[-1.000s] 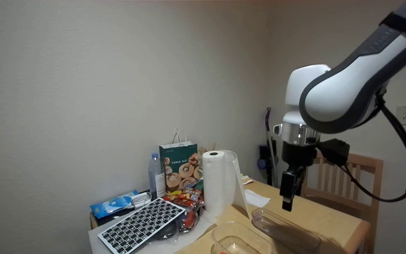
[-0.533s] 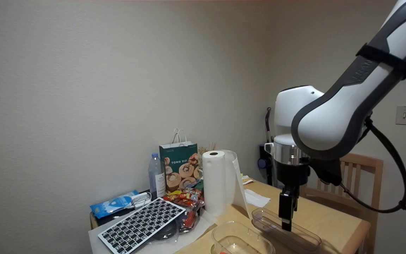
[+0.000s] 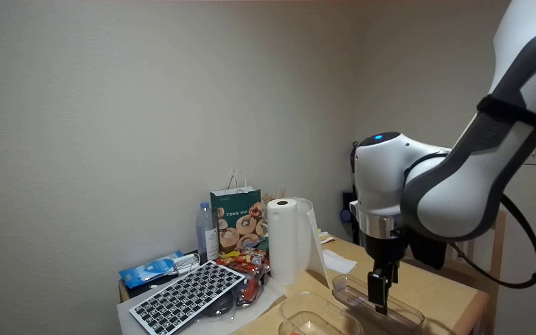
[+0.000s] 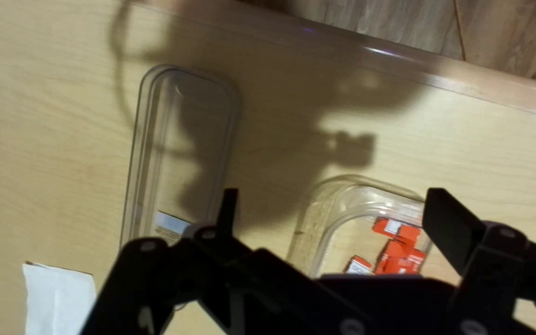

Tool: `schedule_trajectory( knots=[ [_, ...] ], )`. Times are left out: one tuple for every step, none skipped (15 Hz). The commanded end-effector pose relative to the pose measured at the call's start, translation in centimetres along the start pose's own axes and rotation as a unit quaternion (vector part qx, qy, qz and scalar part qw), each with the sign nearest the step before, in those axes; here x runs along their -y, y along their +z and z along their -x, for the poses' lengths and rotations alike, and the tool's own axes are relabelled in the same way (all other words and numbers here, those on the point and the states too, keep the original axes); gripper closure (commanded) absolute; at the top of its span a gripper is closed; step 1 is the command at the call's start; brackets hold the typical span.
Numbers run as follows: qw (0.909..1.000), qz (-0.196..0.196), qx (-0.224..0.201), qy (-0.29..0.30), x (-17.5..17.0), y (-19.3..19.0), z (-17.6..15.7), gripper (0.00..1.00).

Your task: Pour the contents of the bowl into the glass container

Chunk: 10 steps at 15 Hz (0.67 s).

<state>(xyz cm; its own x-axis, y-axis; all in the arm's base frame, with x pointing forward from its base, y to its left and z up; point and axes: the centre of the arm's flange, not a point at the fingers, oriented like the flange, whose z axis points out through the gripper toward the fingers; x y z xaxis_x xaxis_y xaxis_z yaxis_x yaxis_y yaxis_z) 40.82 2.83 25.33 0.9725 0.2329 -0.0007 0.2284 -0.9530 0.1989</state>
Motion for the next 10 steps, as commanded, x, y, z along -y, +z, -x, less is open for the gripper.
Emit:
schedule_trajectory(
  knots=[
    [0.9995,0.027,-0.006,0.014,0.5,4.0,-1.9,0.0],
    [0.9997,0.022,0.001,0.013,-0.1,1.7,-0.5,0.0],
    [0.9997,0.021,0.001,0.012,0.1,2.3,-0.9,0.0],
    [0.9998,0.019,0.003,0.01,0.3,2.8,-1.2,0.0],
    [0.9998,0.019,0.004,0.01,0.3,3.1,-1.4,0.0],
    [0.9998,0.018,0.004,0.01,0.3,3.2,-1.6,0.0],
    [0.9998,0.019,0.004,0.01,0.3,3.1,-1.6,0.0],
    [0.9992,0.015,0.009,0.036,0.6,3.0,-2.0,0.0],
    [0.9975,0.017,0.011,0.068,1.2,3.2,-2.5,0.0],
    [0.9949,0.028,0.007,0.097,1.6,3.5,-3.0,0.0]
  ],
)
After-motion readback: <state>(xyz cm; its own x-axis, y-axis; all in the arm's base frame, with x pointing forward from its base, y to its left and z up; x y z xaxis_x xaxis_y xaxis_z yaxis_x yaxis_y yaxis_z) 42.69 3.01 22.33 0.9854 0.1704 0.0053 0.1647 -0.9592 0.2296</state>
